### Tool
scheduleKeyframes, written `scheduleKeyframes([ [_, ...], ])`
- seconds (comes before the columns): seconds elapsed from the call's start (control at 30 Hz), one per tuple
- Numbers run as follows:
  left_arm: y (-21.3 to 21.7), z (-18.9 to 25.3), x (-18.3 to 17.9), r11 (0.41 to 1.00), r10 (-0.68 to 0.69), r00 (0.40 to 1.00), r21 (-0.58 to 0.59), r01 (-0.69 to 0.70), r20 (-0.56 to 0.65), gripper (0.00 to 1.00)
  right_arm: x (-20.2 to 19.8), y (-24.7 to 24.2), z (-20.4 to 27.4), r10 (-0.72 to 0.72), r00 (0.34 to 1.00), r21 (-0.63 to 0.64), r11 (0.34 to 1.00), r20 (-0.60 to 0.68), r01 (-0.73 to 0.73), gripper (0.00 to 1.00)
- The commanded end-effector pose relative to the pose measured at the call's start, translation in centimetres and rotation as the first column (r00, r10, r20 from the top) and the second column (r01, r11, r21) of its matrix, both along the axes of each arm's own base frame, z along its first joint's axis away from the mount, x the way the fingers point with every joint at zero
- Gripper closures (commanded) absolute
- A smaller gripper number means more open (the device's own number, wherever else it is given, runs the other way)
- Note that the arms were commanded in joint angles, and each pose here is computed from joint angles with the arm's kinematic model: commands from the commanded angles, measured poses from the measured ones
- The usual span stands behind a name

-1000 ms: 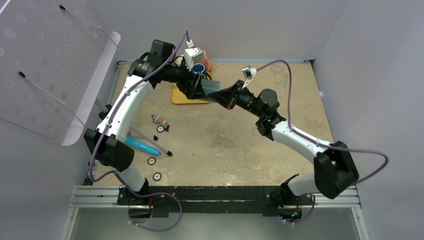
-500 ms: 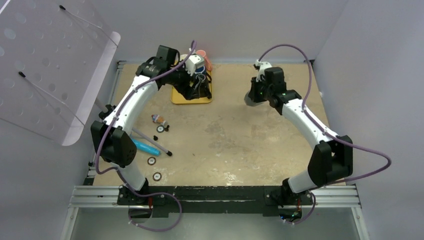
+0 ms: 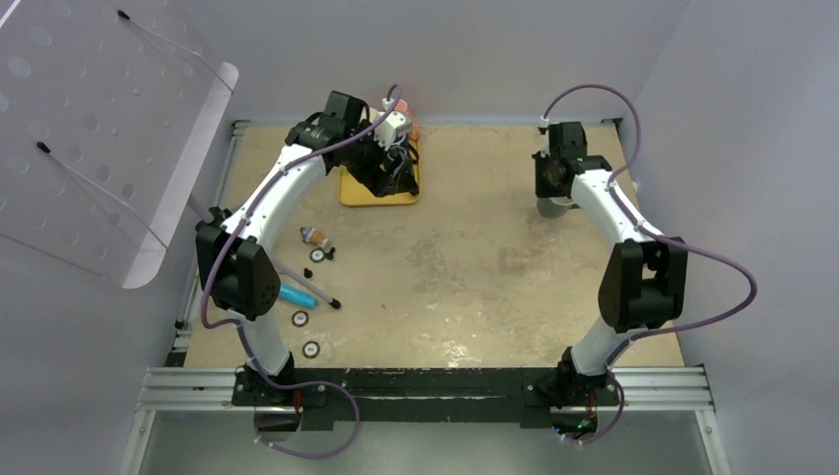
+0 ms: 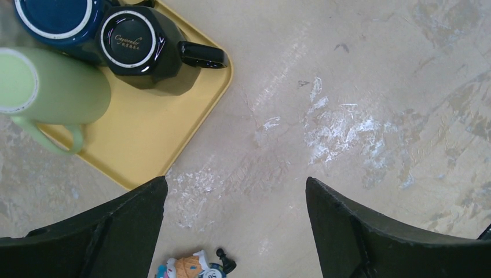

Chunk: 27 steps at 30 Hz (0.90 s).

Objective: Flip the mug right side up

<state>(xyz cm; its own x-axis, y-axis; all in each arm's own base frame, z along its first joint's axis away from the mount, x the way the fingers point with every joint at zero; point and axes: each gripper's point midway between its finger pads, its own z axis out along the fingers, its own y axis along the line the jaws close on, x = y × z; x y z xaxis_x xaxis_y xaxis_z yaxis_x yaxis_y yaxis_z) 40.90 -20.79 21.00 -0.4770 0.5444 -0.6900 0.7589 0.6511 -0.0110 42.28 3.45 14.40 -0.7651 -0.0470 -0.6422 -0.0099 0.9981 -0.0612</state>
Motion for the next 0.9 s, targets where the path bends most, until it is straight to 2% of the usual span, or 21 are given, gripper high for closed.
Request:
scheduleKeyframes([
  [0.0, 0.1, -0.1, 1.7, 0.997, 0.081, 0.997, -0.007, -0.081, 0.015, 0.07, 2.3, -4.4, 1.7, -0.073, 0.996, -0.044, 0.996, 0.049, 0.075, 1.0],
  [0.23, 0.1, -1.7, 1.4, 0.997, 0.073, 0.997, 0.005, -0.073, -0.022, 0.07, 2.9, -7.6, -0.8, -0.106, 0.994, -0.045, 0.993, -0.014, 0.105, 1.0],
  [0.43, 0.0, -2.3, 1.7, 0.997, 0.073, 0.997, 0.009, -0.073, -0.032, 0.07, 3.2, -7.7, -1.8, -0.074, 0.995, -0.01, 0.997, -0.061, 0.073, 1.0],
  [0.6, -0.1, -2.3, 1.7, 0.998, 0.069, 0.997, 0.007, -0.068, -0.032, 0.07, 3.5, -7.6, -0.8, -0.074, 0.997, -0.006, 0.997, -0.036, 0.074, 0.99],
  [0.67, -0.2, -2.3, 1.7, 0.998, 0.068, 0.997, 0.007, -0.068, -0.03, 0.07, 3.5, -7.6, -0.4, -0.071, 0.997, -0.005, 0.997, -0.027, 0.071, 0.9],
  [0.73, -0.2, -2.4, 1.7, 0.998, 0.068, 0.997, 0.008, -0.068, -0.032, 0.07, 3.5, -7.7, 0.1, -0.072, 0.997, -0.007, 0.997, -0.015, 0.072, 0.87],
  [0.77, -0.3, -2.4, 1.7, 0.998, 0.068, 0.997, 0.009, -0.067, -0.033, 0.07, 3.5, -7.7, 0.4, -0.075, 0.997, -0.009, 0.997, -0.008, 0.075, 0.78],
  [0.83, -0.4, -2.5, 1.6, 0.998, 0.057, 0.998, 0.022, -0.056, -0.026, 0.07, 3.4, -7.9, 1.0, -0.087, 0.996, -0.018, 0.996, 0.002, 0.087, 0.52],
  [0.87, -0.7, -2.5, 1.3, 0.999, 0.026, 1.0, 0.037, -0.025, -0.018, 0.07, 3.2, -7.8, 1.4, -0.089, 0.996, -0.018, 0.996, 0.012, 0.089, 0.45],
])
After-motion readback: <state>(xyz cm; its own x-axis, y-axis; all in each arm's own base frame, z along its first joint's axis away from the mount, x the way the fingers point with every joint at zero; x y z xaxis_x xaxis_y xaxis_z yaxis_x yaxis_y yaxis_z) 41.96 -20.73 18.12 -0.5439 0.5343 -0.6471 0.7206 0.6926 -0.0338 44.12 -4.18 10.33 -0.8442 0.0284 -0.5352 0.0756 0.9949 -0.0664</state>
